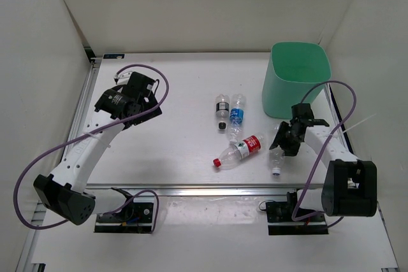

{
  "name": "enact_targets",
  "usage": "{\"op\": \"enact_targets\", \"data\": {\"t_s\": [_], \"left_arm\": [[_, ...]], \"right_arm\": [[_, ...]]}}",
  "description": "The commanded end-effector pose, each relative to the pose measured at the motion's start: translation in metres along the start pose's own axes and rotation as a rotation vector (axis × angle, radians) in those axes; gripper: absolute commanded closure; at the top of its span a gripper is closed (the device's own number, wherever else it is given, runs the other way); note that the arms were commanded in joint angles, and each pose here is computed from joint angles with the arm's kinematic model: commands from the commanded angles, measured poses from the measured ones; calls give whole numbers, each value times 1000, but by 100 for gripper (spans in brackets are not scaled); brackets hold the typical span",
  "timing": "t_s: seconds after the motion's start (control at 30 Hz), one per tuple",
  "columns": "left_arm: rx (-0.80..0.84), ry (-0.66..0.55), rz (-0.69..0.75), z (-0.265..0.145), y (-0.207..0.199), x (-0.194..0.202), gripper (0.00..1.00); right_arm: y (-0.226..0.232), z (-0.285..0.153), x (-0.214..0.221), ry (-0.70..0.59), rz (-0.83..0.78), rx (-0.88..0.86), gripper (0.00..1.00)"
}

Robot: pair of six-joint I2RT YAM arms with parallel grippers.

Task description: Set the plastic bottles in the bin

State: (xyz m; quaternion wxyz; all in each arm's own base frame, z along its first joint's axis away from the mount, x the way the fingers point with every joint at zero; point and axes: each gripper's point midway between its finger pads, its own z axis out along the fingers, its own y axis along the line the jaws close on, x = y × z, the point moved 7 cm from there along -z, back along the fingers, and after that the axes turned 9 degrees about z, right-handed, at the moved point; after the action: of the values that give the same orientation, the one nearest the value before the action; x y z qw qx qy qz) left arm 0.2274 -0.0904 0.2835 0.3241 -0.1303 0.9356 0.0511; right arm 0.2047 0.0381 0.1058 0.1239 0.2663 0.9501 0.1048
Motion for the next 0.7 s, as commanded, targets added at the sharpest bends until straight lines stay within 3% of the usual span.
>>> {"op": "enact_targets", "data": {"t_s": [0.0,0.03,0.13,0.33,0.37,0.43,0.53,0.67], "left_arm": [[12,-20,-27,-9,3,-4,0],[12,-20,-27,-9,3,-4,0],[10,-32,-54,-6,0,-7,0],[82,-15,-84,1,-11,-6,0],[92,-4,-82,7,-15,-4,0],[116,1,-65,9,-20,-5,0],[148,-28,-58,14,-26,-9,0],[226,-118,-8,16,-40,-18,0]], "right_arm": [[1,-13,10,0,-11,-44,52],[4,-23,8,-20,8,-58,60],[12,-65,19,-58,3,-122,67],[48,-185,-2,-322,-60,-334,72],[54,-197,-12,-363,-59,-336,72],[70,-251,-44,-599,-70,-367,72],[94,-280,-93,-798,-75,-371,73],[124,-276,-169,-943,-56,-296,75]]}}
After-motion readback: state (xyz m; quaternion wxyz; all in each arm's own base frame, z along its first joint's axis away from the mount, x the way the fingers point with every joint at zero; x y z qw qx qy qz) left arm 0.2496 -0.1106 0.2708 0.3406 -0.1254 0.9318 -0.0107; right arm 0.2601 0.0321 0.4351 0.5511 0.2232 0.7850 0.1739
